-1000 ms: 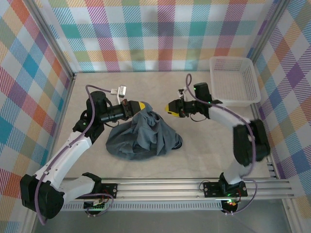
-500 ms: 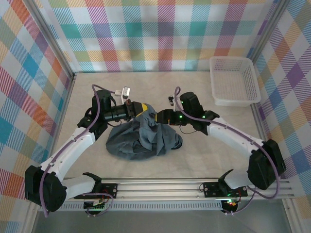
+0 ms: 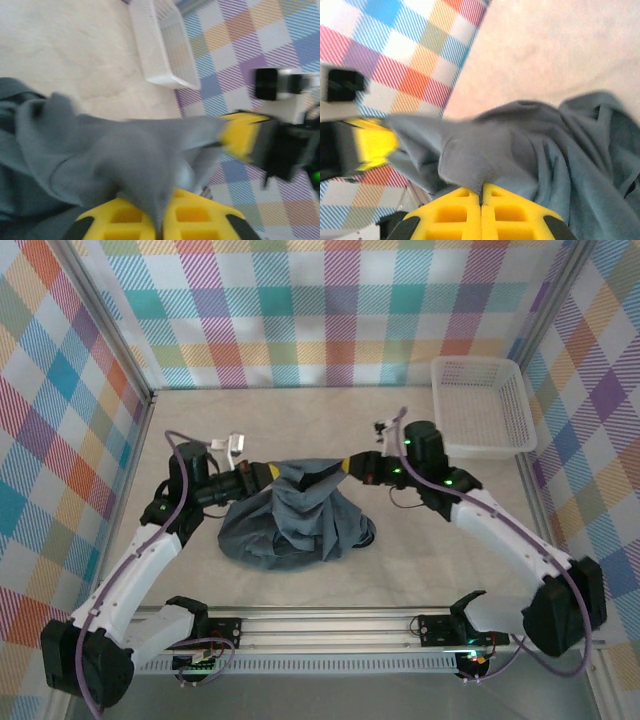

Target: Fold the inside-out t-shirt

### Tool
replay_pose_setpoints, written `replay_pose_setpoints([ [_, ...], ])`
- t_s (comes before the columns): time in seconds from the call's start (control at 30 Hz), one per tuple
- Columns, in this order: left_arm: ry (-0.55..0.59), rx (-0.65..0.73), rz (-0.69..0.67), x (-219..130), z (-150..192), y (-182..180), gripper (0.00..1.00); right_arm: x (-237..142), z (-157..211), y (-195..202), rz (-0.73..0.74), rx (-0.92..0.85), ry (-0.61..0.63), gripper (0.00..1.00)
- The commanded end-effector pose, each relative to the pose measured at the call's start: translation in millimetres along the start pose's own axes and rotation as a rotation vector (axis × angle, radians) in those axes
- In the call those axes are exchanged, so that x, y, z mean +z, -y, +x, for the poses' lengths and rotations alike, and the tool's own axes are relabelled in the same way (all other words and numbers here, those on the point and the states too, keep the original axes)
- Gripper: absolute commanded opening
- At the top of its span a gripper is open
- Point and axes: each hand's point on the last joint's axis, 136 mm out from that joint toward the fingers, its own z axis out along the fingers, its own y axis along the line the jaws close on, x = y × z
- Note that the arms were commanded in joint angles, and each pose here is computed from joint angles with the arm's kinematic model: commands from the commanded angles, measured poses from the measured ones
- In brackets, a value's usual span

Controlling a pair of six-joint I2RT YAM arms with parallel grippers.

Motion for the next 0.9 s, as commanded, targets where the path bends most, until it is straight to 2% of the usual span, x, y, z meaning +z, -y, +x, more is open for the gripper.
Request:
replay_pose_setpoints([
  [0.0,0.026,0.035,-0.024,-3,2,-17,0.31,-1,10,-10,-0.085,-0.018,-0.047,0.0],
  [0.03,0.03,0.059,-0.035,-6,2,-17,0.38,0,15,-12,-0.112,-0.019,-0.07,0.0],
  [0.2,0.058,0.181,-0.036,-19,-2,4,0.53,9,22,-10,-0.142,0.004,-0.12,0.0],
  [0.3,-0.011,0.323,-0.078,-13,17,22,0.54,11,20,-10,-0.14,0.003,-0.124,0.0],
  [0.43,-0.121,0.491,-0.207,17,48,27,0.58,13,18,-12,-0.142,-0.003,-0.133,0.0],
  [0.53,-0.166,0.525,-0.241,49,59,27,0.7,13,17,-17,-0.152,-0.01,-0.136,0.0],
  [0.6,-0.142,0.533,-0.264,66,55,28,0.74,14,18,-18,-0.155,-0.011,-0.144,0.0],
  [0.73,-0.054,0.539,-0.308,90,36,22,0.72,13,19,-17,-0.146,-0.011,-0.146,0.0],
  [0.8,-0.066,0.567,-0.273,101,38,24,0.71,13,19,-15,-0.134,-0.005,-0.146,0.0],
  [0.87,-0.064,0.567,-0.298,106,36,18,0.7,13,20,-12,-0.119,-0.001,-0.149,0.0],
])
